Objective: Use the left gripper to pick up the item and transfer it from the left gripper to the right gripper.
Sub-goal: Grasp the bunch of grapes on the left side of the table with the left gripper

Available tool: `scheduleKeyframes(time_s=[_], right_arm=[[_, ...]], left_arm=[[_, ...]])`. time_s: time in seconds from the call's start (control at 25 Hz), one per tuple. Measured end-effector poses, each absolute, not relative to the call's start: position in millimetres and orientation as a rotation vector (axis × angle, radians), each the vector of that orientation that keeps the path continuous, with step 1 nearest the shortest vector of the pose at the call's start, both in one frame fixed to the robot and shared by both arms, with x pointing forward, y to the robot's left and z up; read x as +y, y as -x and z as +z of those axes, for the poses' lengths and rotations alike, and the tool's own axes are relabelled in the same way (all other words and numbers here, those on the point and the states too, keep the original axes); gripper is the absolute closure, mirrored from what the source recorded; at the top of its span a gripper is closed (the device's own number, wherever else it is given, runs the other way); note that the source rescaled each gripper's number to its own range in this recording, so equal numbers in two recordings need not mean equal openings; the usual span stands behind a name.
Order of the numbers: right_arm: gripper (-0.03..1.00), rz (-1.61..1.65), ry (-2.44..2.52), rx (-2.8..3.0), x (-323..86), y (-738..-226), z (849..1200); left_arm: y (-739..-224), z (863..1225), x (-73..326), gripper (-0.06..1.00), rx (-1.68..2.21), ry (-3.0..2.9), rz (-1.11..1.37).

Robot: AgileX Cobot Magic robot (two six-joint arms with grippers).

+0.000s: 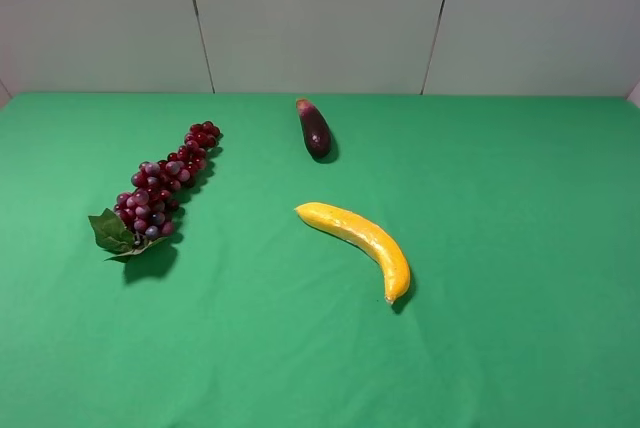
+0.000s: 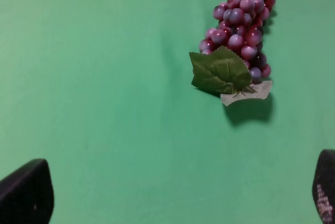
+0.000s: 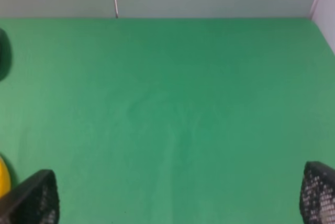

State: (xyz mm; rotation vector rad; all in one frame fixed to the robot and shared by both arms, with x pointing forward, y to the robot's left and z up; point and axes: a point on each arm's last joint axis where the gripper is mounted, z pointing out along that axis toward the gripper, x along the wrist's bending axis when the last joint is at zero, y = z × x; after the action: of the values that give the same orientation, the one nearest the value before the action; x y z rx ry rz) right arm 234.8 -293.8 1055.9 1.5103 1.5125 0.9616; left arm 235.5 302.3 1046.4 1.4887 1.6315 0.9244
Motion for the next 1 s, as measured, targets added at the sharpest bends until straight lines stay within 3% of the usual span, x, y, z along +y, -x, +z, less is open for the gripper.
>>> scheduleKeyframes(time_s=[0.48,1.0], right_arm=[[-0.03,0.962,-1.51,1.512,-294,-235,1056],[-0.03,0.962,-1.51,1.512,-294,-235,1056]], left_arm=[[-235,1072,302,-0.05,1.618,-1.476,0.936],[-333,1104,301,-0.06,1.783,-1.679,0.707]])
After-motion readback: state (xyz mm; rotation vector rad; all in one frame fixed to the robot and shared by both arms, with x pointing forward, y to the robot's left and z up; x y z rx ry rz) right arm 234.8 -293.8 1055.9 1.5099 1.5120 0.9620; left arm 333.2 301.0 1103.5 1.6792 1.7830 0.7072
